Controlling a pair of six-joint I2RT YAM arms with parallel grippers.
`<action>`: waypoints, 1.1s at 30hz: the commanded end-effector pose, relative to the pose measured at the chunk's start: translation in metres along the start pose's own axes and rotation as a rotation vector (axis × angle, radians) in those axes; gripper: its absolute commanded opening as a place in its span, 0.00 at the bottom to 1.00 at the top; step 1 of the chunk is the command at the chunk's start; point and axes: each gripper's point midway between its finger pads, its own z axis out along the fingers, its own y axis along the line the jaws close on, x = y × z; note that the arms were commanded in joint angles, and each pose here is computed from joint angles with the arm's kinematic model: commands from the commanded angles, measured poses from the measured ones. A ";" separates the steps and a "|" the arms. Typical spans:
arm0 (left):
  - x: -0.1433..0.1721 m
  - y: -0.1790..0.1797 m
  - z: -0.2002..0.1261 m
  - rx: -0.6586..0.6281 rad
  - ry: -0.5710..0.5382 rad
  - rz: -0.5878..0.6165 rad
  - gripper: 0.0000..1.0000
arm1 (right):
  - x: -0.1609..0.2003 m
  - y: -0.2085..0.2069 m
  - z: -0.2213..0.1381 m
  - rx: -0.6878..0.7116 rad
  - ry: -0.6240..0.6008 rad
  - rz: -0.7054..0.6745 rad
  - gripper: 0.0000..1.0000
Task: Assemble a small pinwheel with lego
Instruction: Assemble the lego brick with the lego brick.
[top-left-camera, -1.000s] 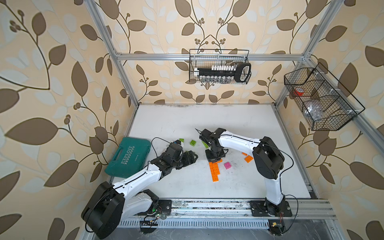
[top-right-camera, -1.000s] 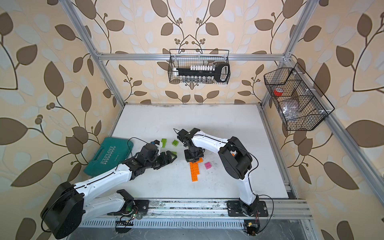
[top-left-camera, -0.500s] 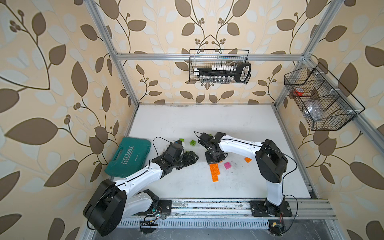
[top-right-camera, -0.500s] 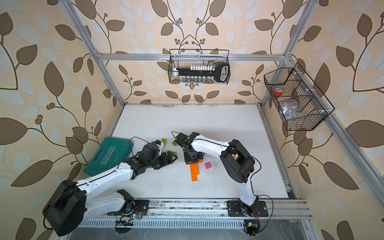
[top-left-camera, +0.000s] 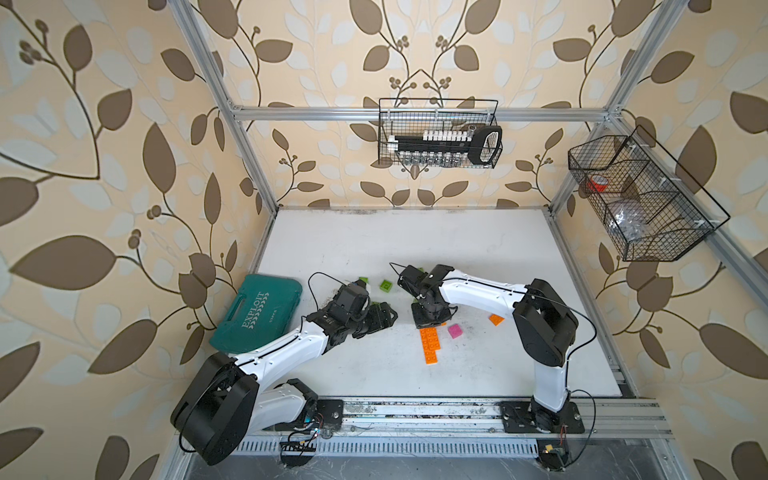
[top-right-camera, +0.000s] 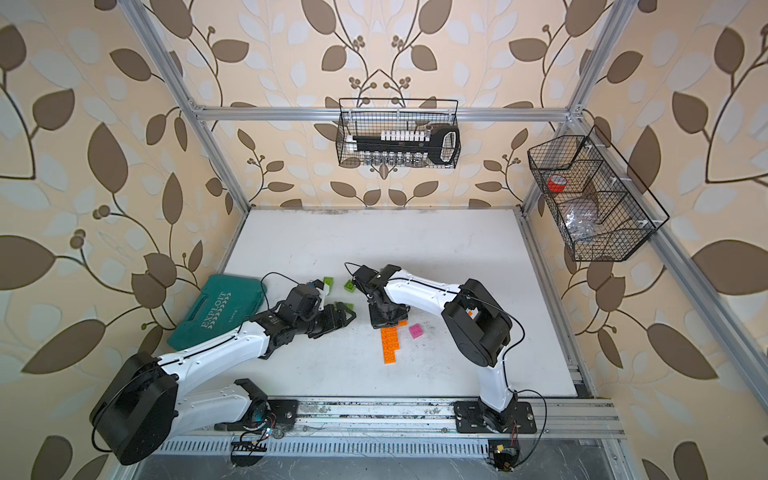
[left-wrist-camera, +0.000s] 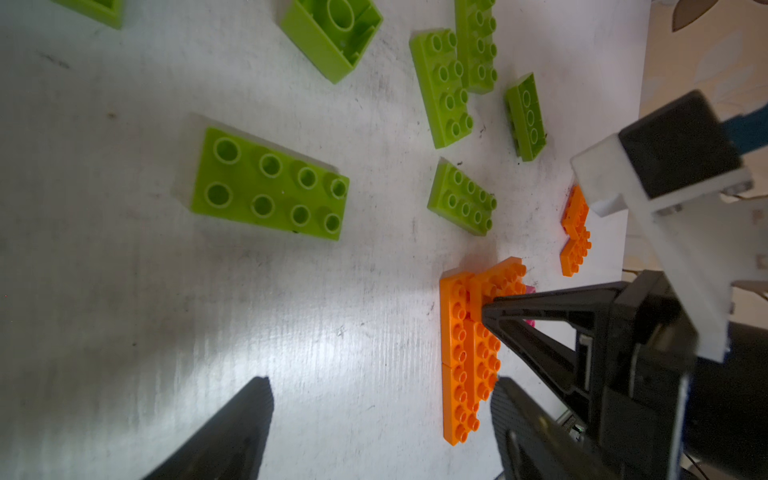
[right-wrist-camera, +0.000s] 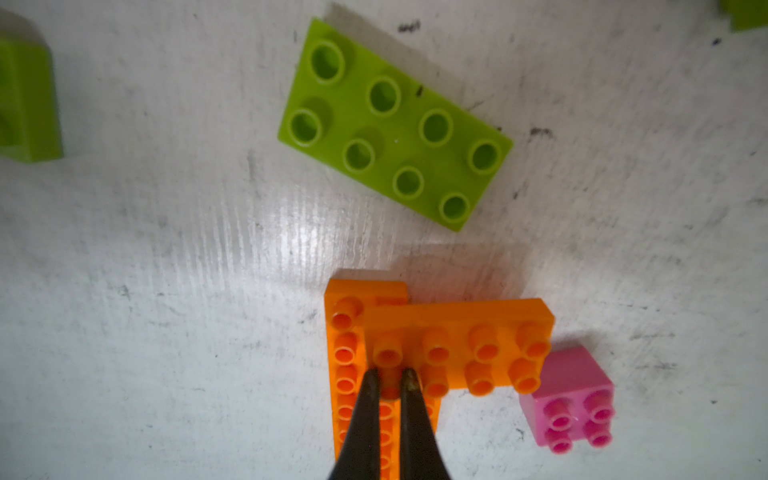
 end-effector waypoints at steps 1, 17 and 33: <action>-0.007 -0.011 -0.002 0.023 0.000 0.021 0.85 | 0.023 -0.016 0.024 0.061 0.099 0.026 0.02; -0.009 -0.015 0.001 0.016 0.017 0.034 0.85 | 0.042 -0.023 0.060 0.116 0.212 0.040 0.02; -0.006 -0.008 0.005 -0.016 0.036 0.028 0.85 | 0.041 -0.019 0.057 0.102 0.213 0.025 0.01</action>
